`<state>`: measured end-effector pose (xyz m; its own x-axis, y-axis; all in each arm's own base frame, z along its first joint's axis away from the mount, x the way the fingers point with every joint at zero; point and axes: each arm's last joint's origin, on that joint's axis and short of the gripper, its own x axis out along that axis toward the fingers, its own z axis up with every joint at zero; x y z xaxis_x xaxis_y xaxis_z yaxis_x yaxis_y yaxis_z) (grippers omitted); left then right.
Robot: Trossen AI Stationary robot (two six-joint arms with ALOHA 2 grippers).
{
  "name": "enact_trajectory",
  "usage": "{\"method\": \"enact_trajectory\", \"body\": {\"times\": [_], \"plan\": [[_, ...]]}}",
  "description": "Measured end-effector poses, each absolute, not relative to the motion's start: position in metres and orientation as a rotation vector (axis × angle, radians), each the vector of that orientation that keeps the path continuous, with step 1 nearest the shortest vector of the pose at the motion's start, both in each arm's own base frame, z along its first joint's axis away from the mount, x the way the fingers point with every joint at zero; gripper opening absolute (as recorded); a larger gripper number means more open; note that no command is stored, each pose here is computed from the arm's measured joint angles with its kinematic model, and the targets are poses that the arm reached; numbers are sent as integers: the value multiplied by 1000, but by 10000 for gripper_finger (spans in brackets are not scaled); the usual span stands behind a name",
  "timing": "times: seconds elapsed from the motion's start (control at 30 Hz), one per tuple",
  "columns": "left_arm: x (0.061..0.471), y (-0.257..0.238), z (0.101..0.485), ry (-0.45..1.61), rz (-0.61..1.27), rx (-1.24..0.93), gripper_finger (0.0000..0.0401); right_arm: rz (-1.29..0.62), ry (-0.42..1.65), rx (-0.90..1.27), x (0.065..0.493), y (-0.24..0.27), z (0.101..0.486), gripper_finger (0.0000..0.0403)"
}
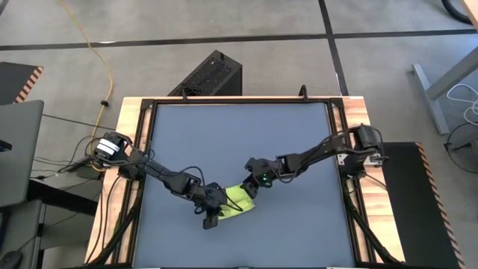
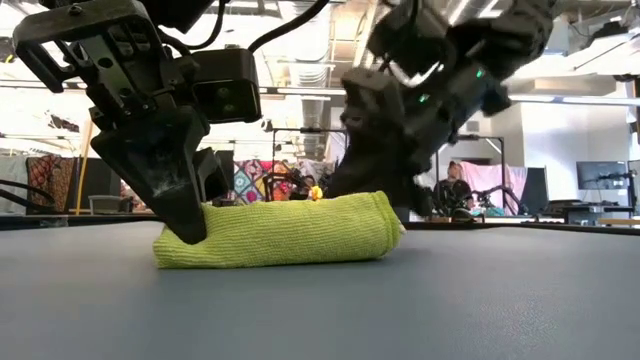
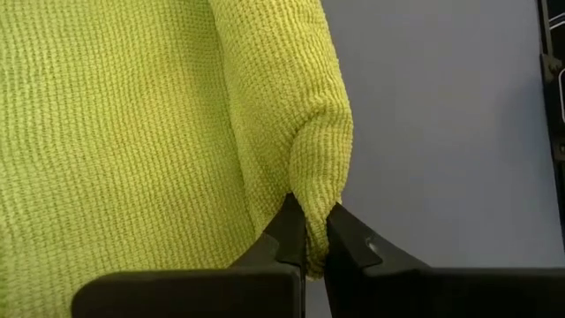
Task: Roll towel
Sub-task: Roll the green microfiber towel
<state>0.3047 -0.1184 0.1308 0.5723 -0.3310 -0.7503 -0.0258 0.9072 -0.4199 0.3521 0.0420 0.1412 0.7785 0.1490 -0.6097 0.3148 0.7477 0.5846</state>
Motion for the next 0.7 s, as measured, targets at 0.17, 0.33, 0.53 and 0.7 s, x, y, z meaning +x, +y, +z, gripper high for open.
{"method": "enact_trajectory", "body": {"times": [0.17, 0.33, 0.53, 0.7], "plan": [[305, -118, 131, 958, -191, -416, 0, -82, 693, 739, 357, 44, 127, 170], [304, -118, 130, 965, -196, -418, 0, -99, 733, 730, 356, 44, 119, 170], [304, -118, 130, 967, -193, -418, 0, -165, 725, 647, 354, 47, 118, 152], [305, -115, 130, 969, -193, -427, 0, -182, 736, 384, 349, 60, 115, 125]]}}
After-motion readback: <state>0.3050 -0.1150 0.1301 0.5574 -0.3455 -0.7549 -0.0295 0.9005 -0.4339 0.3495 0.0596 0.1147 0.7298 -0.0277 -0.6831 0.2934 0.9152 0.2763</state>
